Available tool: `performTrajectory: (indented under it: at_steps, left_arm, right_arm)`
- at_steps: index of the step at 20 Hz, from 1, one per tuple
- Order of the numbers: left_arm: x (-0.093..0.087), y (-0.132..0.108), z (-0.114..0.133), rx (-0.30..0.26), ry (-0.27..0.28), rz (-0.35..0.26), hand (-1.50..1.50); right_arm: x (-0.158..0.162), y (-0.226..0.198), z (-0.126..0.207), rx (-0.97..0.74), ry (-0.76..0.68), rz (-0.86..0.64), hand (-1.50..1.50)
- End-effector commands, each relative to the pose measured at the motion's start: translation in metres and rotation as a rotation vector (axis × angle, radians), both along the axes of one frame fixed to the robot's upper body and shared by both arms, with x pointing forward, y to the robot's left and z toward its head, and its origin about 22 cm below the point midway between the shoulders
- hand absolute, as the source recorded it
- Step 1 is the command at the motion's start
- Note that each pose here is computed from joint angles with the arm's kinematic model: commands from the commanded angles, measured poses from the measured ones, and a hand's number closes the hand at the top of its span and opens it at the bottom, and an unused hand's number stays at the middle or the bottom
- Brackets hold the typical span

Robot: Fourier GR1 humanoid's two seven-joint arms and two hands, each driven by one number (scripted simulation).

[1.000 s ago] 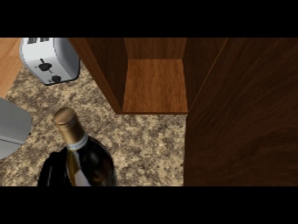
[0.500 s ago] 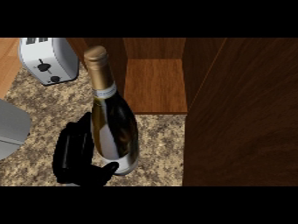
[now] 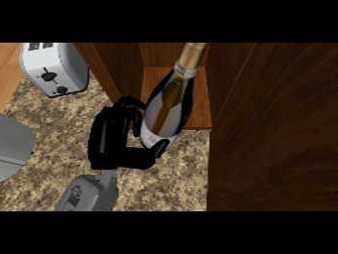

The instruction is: Pick up the wine, place it into the cabinet and close the cabinet

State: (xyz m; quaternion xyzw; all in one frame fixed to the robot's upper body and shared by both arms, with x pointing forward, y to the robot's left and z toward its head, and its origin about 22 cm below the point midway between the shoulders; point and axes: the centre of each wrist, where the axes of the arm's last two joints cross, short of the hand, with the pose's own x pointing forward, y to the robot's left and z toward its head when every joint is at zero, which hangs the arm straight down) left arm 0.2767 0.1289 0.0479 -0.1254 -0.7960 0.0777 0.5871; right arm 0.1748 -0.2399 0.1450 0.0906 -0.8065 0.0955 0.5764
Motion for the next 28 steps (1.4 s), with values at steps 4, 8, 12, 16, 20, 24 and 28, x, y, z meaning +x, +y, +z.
performTrajectory:
  at_steps: [4,8,12,16,20,24,28]
  left_arm:
    - [0.013,-0.040,-0.010,0.123,0.002,0.015,1.50]
    - [0.018,-0.053,-0.016,0.128,0.030,0.025,1.50]
    - [0.030,-0.051,-0.038,0.111,0.075,0.064,1.50]
    - [0.035,-0.045,-0.036,0.091,0.105,0.058,1.50]
    - [0.034,-0.056,-0.058,0.133,0.110,0.080,1.50]
    - [0.041,-0.036,-0.091,0.136,0.136,0.084,1.50]
    - [0.046,-0.037,-0.081,0.066,0.161,0.090,1.50]
  right_arm:
    - [0.002,0.004,-0.003,-0.006,-0.024,0.003,-1.50]
    - [0.008,-0.007,-0.001,0.002,0.007,-0.007,-1.50]
    - [-0.012,-0.013,0.001,-0.007,-0.002,-0.002,-1.50]
    - [-0.003,-0.016,-0.011,-0.003,-0.008,0.003,-1.50]
    - [0.003,0.010,-0.003,0.005,-0.015,-0.002,-1.50]
    - [-0.009,-0.007,0.007,-0.001,0.000,-0.007,-1.50]
    - [-0.005,-0.018,0.005,0.005,0.009,-0.001,-1.50]
